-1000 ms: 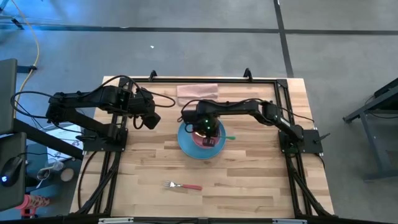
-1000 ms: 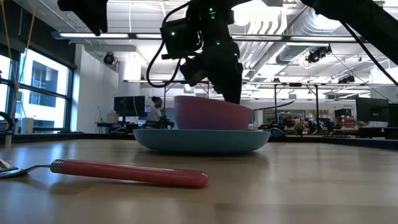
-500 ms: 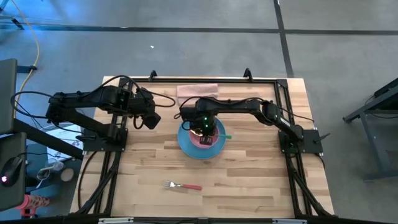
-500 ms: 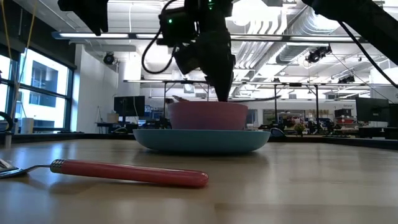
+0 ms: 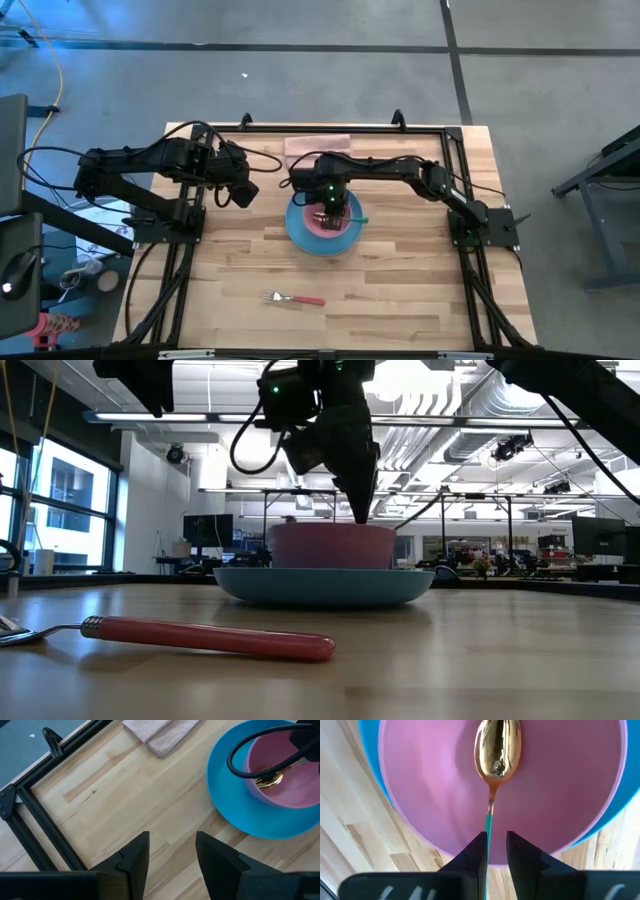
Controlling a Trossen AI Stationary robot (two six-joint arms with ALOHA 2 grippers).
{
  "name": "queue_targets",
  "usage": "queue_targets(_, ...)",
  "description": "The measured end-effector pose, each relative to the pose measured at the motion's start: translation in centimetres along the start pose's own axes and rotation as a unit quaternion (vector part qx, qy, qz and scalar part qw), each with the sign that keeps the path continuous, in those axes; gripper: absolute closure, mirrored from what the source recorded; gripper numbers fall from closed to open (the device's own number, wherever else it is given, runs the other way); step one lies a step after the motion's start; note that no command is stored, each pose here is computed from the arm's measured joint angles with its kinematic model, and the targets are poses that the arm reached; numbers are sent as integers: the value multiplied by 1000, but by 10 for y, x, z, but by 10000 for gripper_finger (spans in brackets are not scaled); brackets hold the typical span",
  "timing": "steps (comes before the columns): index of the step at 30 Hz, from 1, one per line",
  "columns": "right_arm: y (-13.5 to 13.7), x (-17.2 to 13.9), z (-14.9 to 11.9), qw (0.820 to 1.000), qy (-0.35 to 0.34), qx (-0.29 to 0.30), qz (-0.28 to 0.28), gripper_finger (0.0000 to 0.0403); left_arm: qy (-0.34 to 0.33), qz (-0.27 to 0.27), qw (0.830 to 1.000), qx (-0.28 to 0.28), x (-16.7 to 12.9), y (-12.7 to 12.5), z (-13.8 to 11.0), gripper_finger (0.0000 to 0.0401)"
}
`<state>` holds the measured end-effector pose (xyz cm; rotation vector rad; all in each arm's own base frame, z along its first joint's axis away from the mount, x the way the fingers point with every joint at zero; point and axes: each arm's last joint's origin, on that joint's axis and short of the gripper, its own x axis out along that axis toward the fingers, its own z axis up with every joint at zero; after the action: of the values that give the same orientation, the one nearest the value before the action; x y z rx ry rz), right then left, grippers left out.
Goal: Set table place
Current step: Put the fork on the right of the plate
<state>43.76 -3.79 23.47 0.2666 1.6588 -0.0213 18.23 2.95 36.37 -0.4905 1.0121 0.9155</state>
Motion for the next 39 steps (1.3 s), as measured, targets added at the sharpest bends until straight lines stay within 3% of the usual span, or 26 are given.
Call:
queue_targets(8,-22,-17,1,994,-30,16,-103,362,1,-1,1000,0,0,0,0,249)
queue_targets(11,-41,-29,1,992,-47,36,-107,395,2,-2,1000,0,0,0,0,249)
queue_targets(18,-78,-21,-2,991,-22,79,-106,402,3,-2,1000,0,0,0,0,249)
queue_targets(25,-72,5,-3,994,19,64,-89,403,3,-2,1000,1,0,0,0,249)
queue_targets(39,-49,10,4,996,-12,45,-75,403,3,-2,1000,1,0,0,0,249)
